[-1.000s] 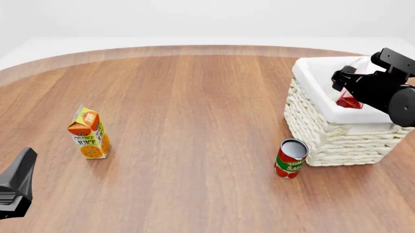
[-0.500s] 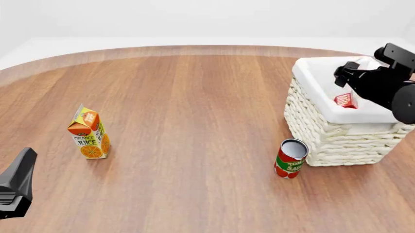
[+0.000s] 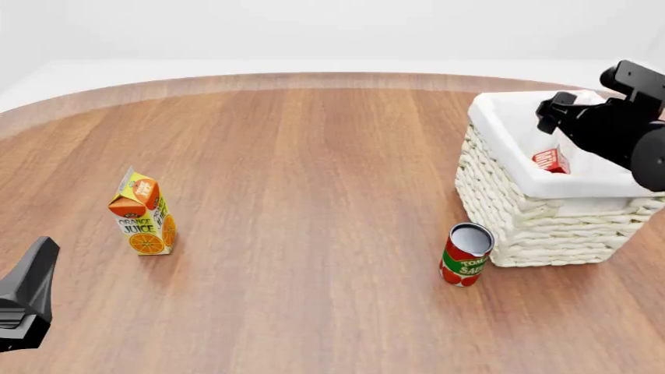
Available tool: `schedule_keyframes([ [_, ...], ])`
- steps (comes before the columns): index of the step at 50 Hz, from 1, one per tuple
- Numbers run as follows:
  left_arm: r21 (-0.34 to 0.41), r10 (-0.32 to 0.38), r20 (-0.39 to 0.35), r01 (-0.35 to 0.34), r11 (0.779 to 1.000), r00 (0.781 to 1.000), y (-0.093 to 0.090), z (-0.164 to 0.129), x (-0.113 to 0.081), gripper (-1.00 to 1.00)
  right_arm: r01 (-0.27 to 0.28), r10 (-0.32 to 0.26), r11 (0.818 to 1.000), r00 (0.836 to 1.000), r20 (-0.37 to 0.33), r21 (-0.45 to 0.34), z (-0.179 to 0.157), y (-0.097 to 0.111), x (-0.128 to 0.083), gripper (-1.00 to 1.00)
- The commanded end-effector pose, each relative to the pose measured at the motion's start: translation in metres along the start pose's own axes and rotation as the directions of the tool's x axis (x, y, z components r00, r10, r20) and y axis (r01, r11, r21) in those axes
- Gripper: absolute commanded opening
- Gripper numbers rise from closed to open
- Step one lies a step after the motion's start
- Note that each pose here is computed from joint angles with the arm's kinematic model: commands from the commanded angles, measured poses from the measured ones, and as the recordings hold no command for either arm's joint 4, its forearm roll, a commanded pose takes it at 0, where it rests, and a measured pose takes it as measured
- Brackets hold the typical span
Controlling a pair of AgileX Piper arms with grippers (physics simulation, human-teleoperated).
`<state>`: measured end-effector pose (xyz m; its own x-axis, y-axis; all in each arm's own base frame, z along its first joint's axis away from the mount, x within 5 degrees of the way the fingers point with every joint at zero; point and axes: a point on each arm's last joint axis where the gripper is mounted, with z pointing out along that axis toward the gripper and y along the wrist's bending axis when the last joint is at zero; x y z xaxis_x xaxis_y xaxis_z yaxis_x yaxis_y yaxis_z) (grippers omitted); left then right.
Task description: Pick the milk and place it in the basket.
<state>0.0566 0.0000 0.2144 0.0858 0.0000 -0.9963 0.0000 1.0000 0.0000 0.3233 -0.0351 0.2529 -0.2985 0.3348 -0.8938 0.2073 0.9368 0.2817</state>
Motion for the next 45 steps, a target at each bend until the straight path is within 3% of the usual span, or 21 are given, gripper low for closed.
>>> schedule_keyframes([
  [1, 0.0, 0.0, 0.0, 0.0, 1.0, 1.0, 0.0, 0.0, 0.0, 1.0, 0.028, -0.028, 1.0, 1.0, 0.005, -0.001, -0.001, 0.001, -0.004, 1.0],
  [9, 0.0, 0.0, 0.0, 0.0, 1.0, 1.0, 0.0, 0.0, 0.0, 1.0, 0.104, -0.104, 0.995, 0.995, 0.0, 0.0, -0.001, 0.003, -0.008, 1.0],
  [29, 0.0, 0.0, 0.0, 0.0, 1.0, 1.0, 0.0, 0.0, 0.0, 1.0, 0.16, -0.16, 0.987, 0.987, 0.028, -0.001, -0.005, 0.005, -0.02, 1.0],
  [39, 0.0, 0.0, 0.0, 0.0, 1.0, 1.0, 0.0, 0.0, 0.0, 1.0, 0.236, -0.235, 0.972, 0.971, 0.041, -0.001, -0.007, 0.009, -0.029, 1.0],
  [41, 0.0, 0.0, 0.0, 0.0, 1.0, 1.0, 0.0, 0.0, 0.0, 1.0, 0.233, -0.232, 0.972, 0.971, 0.057, -0.025, -0.075, -0.005, 0.032, 1.0],
  [45, 0.0, 0.0, 0.0, 0.0, 1.0, 1.0, 0.0, 0.0, 0.0, 1.0, 0.239, -0.238, 0.971, 0.969, 0.061, -0.024, -0.086, -0.008, 0.041, 1.0],
])
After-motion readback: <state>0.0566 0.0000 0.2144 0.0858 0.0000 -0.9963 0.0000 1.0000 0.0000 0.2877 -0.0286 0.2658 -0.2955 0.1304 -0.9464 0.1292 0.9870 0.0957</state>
